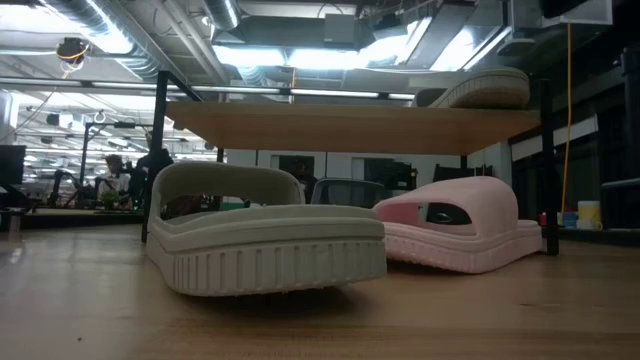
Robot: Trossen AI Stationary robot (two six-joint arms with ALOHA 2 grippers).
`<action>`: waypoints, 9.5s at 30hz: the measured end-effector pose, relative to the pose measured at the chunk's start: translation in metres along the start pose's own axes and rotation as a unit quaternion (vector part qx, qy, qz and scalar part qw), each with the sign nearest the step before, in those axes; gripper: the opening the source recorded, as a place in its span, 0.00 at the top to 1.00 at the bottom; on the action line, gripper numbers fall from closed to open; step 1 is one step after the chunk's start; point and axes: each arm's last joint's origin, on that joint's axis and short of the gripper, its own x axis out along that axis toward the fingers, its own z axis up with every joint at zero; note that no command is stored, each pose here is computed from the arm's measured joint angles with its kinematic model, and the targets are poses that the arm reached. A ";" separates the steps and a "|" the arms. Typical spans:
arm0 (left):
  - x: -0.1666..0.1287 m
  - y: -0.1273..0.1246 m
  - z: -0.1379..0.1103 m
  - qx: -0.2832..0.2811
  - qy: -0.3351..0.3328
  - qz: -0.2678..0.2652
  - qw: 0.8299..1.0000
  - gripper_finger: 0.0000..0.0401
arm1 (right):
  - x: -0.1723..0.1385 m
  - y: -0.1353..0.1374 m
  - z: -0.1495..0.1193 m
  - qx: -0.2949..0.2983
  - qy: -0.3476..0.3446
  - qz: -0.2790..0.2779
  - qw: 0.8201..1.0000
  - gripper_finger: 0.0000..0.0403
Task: Pick and place slides into the shelf
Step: Put the gray slide on the shelf
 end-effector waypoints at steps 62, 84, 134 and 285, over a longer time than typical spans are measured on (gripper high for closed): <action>0.095 -0.020 0.024 -0.087 0.238 0.239 0.937 0.76 | 0.016 -0.023 -0.006 -0.020 0.045 -0.044 0.998 0.56; 0.096 -0.051 0.056 -0.047 0.167 0.156 0.972 0.77 | 0.016 -0.023 -0.006 -0.022 0.045 -0.044 0.998 0.56; 0.170 -0.024 0.018 -0.087 0.401 0.296 0.863 0.77 | 0.014 -0.026 -0.018 -0.012 0.097 -0.057 0.994 0.56; 0.172 -0.013 0.003 -0.127 0.371 0.359 0.847 0.62 | 0.013 -0.027 -0.020 -0.008 0.105 -0.059 0.993 0.56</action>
